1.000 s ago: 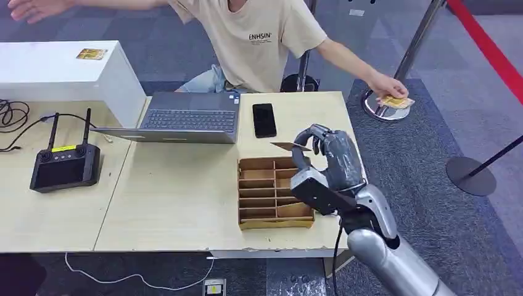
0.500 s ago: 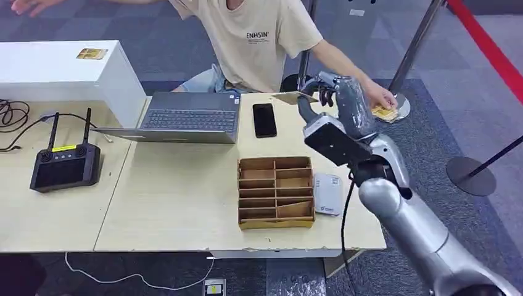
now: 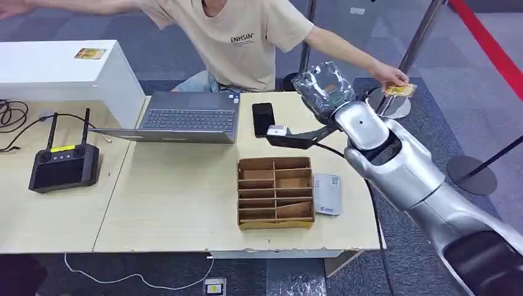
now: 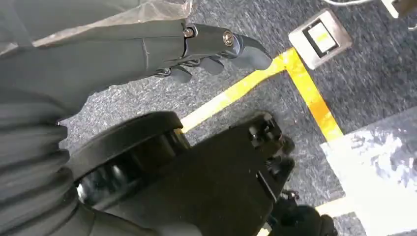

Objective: Pass the card to the sensor for recognition and then transmit it.

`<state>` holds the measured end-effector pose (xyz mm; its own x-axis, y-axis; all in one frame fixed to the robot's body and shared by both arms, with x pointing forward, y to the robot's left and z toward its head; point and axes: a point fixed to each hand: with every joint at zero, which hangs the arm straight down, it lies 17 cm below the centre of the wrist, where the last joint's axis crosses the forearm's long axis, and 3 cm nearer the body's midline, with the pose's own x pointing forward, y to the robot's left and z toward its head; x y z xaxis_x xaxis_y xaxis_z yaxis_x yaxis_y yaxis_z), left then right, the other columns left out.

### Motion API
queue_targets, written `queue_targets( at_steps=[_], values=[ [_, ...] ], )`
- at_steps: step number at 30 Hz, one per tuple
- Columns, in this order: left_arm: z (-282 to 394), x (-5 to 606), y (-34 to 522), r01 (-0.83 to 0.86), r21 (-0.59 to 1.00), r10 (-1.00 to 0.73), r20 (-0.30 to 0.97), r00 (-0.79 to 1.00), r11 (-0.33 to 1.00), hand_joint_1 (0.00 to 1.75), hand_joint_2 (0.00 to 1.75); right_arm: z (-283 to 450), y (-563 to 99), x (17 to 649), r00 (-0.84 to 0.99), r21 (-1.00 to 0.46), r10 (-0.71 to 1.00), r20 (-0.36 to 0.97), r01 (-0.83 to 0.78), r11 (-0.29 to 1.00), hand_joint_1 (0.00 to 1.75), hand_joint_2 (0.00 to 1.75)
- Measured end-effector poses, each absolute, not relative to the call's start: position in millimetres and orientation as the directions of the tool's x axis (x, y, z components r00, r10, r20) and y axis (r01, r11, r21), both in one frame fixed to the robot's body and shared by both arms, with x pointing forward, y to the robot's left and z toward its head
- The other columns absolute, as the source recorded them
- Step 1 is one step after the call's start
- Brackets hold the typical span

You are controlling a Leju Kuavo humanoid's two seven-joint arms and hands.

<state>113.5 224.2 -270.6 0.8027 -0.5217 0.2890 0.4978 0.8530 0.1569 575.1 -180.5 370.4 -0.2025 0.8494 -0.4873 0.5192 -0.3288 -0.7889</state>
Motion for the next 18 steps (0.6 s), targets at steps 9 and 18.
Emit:
queue_targets(
  at_steps=[9,18],
  values=[
    [-269.2,118.1,216.4,0.459,0.168,-0.489,0.285,0.825,0.872,0.00,1.75,327.8,-148.0,579.3,-0.230,-0.690,0.725,-0.649,0.581,-0.433,1.75,1.75],
    [-267.6,122.6,212.9,0.463,0.173,-0.495,0.308,0.813,0.869,0.00,1.75,298.0,-153.7,586.9,-0.240,-0.691,0.697,-0.675,0.538,-0.483,1.75,1.75]
  ],
)
